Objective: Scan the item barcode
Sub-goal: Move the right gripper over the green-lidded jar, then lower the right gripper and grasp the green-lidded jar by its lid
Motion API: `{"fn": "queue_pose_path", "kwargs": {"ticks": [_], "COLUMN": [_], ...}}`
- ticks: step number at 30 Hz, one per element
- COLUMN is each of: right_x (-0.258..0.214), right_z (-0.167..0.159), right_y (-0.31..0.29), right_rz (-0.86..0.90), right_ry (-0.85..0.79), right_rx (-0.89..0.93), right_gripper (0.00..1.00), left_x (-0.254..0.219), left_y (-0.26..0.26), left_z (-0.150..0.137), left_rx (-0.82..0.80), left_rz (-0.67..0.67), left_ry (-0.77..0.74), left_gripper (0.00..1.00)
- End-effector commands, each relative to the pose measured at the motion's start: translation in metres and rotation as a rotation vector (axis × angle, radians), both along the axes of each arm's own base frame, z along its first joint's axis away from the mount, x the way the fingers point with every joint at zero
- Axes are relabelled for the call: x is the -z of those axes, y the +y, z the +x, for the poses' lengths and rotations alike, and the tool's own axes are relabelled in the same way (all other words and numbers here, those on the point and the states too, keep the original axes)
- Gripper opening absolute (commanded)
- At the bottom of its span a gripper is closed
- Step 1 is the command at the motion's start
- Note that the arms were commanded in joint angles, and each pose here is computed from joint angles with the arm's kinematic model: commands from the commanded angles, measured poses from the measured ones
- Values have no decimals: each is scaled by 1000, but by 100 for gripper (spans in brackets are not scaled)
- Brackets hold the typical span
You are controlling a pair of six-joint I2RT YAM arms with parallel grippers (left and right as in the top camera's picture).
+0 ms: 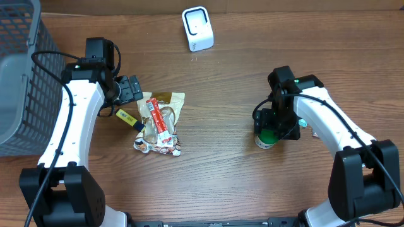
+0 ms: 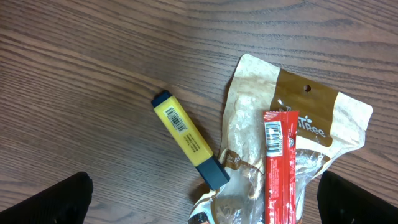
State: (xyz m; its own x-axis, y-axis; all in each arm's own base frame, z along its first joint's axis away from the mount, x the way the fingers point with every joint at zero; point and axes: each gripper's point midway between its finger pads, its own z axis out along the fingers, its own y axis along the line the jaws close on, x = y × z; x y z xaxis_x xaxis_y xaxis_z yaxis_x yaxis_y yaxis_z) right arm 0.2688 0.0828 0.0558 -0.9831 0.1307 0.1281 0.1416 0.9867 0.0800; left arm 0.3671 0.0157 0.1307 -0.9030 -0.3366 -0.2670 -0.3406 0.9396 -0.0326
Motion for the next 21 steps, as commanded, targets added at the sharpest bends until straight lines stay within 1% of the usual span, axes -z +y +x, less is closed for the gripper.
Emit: {"fn": "queue_pose_path", "kwargs": {"ticks": [1,3,4,8,9,11,16,18,21], "right_x": [2,2,3,3,3,3,3,3,2], "right_z": [-2,2,3,10,12,15,20,25,33], "right_y": [2,3,3,5,7,13,44,50,51], "right_rz": [6,10,12,18,23,31,49,3,-119], "right_ry": [0,-15,-22,-48,-61,-86,-164,-203,-267], "right_rx": [-11,-11,-11,-15,-39,-102,-326,-376,-439], "right_gripper": [75,63,61,60,59,57,54,53,54], "left_x": [-8,-8,-8,-8,-8,-8,-8,-8,-8], "left_y": [2,2,2,2,2,2,2,2,2], "left_z": [2,2,2,2,2,2,2,2,2], "left_rx": [17,17,17,17,17,17,17,17,17], "left_rz": [11,11,11,11,11,11,11,11,11], "left_ry": [-23,-23,-23,-23,-23,-23,-23,-23,-23], "left_gripper": [100,100,100,100,100,100,100,100,100]}}
